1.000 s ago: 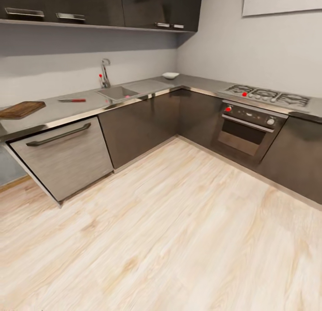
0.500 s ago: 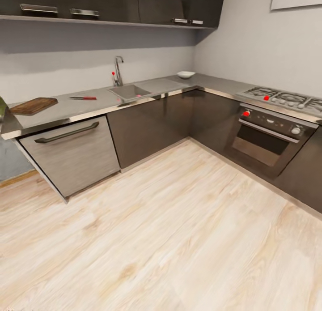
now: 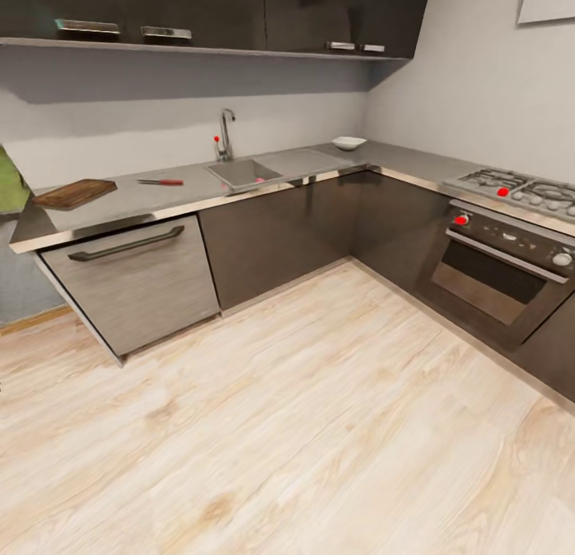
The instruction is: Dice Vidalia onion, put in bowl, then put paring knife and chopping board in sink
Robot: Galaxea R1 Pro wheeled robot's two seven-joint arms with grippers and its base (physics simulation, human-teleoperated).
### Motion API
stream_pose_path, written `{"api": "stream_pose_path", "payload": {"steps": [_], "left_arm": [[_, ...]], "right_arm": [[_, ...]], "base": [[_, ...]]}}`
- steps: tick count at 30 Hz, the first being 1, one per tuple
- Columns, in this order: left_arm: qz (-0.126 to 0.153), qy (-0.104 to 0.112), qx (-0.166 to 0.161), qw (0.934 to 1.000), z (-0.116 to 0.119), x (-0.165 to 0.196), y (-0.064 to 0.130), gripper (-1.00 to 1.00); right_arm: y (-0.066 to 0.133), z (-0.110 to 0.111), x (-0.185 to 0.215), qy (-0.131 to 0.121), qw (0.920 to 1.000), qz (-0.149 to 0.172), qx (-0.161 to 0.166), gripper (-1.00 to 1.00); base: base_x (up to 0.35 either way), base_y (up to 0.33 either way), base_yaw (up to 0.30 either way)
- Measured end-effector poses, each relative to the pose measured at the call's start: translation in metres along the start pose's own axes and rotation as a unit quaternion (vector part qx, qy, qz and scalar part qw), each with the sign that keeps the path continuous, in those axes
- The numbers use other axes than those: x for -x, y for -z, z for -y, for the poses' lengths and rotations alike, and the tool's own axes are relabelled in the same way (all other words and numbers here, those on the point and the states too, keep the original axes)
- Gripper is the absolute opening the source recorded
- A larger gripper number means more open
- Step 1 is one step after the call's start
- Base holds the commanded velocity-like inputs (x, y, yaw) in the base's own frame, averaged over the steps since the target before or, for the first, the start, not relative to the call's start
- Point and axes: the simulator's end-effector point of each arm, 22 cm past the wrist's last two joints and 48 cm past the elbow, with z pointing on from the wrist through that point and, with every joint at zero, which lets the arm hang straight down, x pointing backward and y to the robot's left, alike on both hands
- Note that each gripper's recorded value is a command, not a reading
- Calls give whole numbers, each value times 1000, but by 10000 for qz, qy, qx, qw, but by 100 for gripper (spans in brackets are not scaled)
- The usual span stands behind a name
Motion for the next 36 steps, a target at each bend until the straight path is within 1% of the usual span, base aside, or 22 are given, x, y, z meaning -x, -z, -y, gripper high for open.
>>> {"api": "stream_pose_path", "payload": {"steps": [17, 36], "left_arm": [[93, 15, -15, 10000, 2, 7, 1, 100], [174, 24, -23, 9998, 4, 13, 2, 100]], "right_arm": [[1, -2, 10, -20, 9999, 118, 15, 100], [1, -3, 17, -36, 9998, 218, 19, 100]], "base": [[212, -216, 173], [222, -239, 240]]}}
